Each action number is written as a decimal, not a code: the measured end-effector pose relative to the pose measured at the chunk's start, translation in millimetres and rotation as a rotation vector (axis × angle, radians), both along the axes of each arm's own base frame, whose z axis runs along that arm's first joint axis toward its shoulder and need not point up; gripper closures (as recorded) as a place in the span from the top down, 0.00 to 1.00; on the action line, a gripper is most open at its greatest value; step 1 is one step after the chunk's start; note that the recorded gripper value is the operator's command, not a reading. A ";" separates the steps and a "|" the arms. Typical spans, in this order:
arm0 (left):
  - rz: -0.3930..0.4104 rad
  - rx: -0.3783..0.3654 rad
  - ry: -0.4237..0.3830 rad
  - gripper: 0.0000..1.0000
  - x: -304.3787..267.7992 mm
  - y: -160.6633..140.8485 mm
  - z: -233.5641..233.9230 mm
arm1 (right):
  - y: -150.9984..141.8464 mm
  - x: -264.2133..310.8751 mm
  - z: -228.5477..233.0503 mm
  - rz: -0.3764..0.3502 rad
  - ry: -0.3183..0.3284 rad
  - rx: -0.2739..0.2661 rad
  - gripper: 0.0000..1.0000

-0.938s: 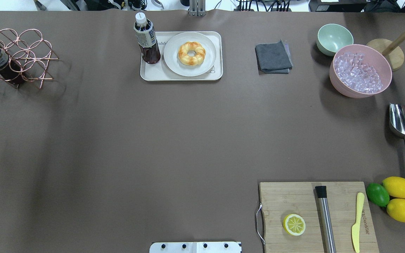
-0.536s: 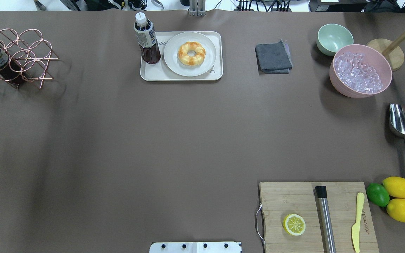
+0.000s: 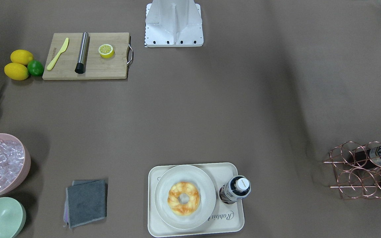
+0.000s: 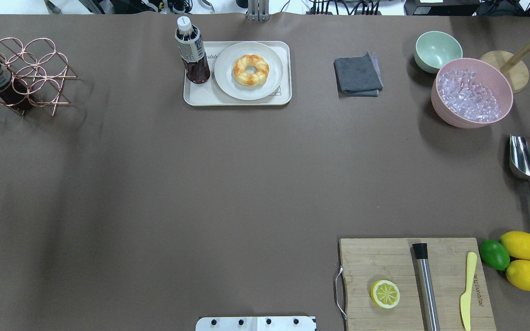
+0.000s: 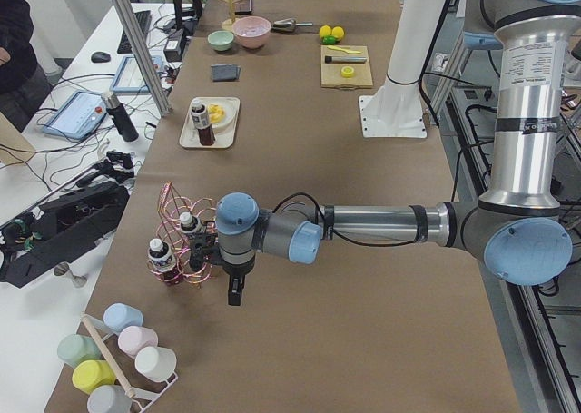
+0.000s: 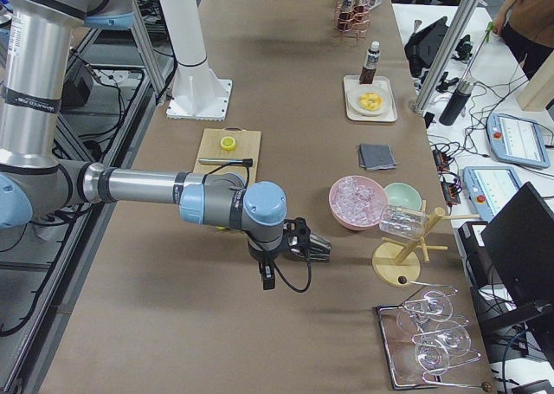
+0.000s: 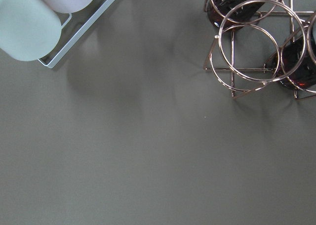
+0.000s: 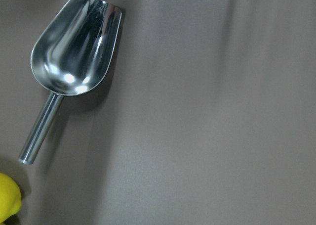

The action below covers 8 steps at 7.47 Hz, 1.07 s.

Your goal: Place donut on tray

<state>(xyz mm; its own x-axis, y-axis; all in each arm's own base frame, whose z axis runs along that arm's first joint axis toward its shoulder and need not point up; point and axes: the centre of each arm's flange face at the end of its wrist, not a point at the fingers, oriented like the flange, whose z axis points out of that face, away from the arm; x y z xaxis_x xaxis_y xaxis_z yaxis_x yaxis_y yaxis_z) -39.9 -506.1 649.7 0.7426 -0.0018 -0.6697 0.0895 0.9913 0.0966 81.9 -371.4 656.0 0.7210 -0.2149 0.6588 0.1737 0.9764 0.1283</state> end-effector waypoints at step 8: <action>0.000 0.000 0.000 0.99 -0.1 0.0 0.1 | -0.9 5.1 5.4 0.070 -0.006 -0.060 1.00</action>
